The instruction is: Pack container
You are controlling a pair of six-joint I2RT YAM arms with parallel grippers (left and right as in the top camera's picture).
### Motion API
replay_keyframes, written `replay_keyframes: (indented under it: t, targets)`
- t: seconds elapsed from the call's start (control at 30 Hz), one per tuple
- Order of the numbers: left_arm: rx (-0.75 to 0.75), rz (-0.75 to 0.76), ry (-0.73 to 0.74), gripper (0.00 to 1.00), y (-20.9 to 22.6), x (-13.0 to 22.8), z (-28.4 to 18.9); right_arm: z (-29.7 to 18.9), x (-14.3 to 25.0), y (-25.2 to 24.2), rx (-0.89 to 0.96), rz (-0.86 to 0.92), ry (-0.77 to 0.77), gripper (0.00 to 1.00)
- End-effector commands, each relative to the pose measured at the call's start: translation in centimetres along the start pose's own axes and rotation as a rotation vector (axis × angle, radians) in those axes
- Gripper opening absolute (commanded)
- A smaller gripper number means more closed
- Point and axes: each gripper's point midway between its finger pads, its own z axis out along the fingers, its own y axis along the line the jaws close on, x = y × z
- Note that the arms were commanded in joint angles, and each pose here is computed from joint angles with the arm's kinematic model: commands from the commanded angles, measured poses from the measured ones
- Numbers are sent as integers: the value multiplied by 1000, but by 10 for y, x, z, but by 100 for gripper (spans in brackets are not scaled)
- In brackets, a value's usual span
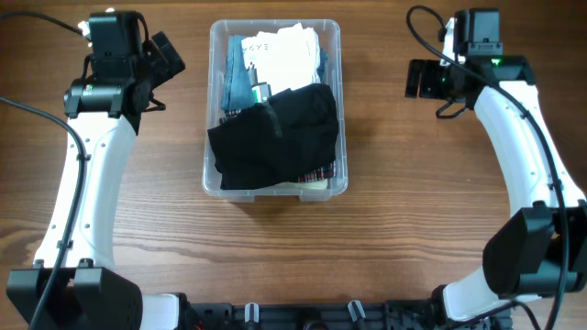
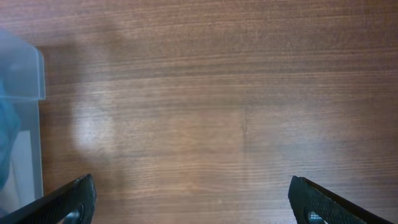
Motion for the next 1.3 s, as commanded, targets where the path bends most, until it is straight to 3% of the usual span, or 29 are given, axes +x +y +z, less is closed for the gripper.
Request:
replay_keyframes:
  t: [0.0,0.4,0.77,0.9,1.03,1.27]
  targets:
    - [-10,-6,-12,100,2,-4,-1,-37,-7,21,-29,-25,-89,100]
    - [-11,-6,-12,100,2,-4,-1,-190,-10,93,-221,-168,-431,100]
    - [-10,-6,-13,100,2,-4,-1,-307,35,54,-256,-164,-719,100]
    - [-10,-6,-12,100,2,-4,-1,-315,70,42,-279,-166,-797,100]
    - [-11,-6,-12,100,2,-4,-1,-294,110,35,-306,-167,-835,100]
    - [-11,-6,-12,100,2,-4,-1,-261,122,28,-333,-55,-1016,100]
